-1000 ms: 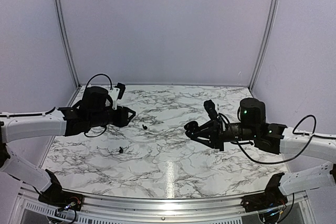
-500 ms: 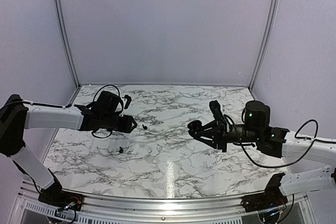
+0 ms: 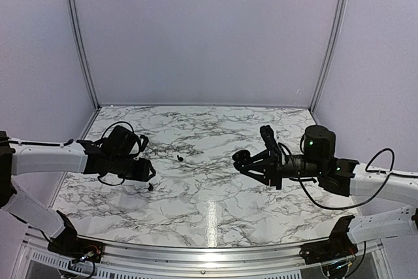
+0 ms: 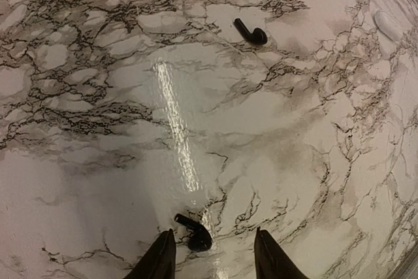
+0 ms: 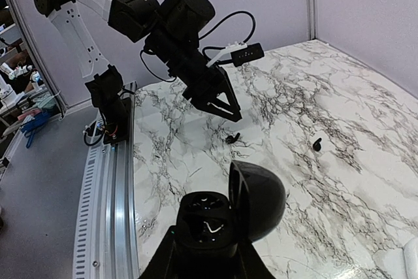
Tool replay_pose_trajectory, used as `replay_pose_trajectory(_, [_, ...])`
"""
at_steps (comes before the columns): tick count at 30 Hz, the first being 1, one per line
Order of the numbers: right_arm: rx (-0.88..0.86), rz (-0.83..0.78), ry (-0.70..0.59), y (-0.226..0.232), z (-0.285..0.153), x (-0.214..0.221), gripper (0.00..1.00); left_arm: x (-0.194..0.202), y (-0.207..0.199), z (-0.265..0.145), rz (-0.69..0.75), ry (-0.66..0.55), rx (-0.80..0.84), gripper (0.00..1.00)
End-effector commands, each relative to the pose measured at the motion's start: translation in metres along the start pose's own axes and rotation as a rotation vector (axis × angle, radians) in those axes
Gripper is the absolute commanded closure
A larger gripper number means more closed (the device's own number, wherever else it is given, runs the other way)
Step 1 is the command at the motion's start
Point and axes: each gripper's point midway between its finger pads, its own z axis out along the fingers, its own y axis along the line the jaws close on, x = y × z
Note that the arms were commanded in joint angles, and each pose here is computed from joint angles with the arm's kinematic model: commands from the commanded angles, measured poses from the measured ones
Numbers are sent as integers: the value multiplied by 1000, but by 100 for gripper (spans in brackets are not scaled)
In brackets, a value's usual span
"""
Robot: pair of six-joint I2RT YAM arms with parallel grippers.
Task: Insert the wireless bluetooth earbuds into the charging case
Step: Adjust the left earbud at the center of the board.
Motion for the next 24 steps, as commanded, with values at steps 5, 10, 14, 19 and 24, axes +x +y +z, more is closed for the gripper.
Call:
replay_pose_trajectory(5, [-20,-19,-20,2,0,-6,100,32,6,9,-46,119,-29,56])
replay_pose_trajectory(10, [-19,-19,-20,3,-1,-5,100,37,4,17,-48,148,-20,55])
replay_pose_trajectory(14, [-23,-19,-20,4,-2,-6,100,40,2,21,-61,162,-14,53])
replay_pose_trajectory(19, [-28,-20,-21,5,-2,-6,100,46,-6,27,-57,183,6,53])
replay_pose_trajectory(24, [-34,-17,-20,5,-1,-4,100,50,-15,37,-49,199,35,53])
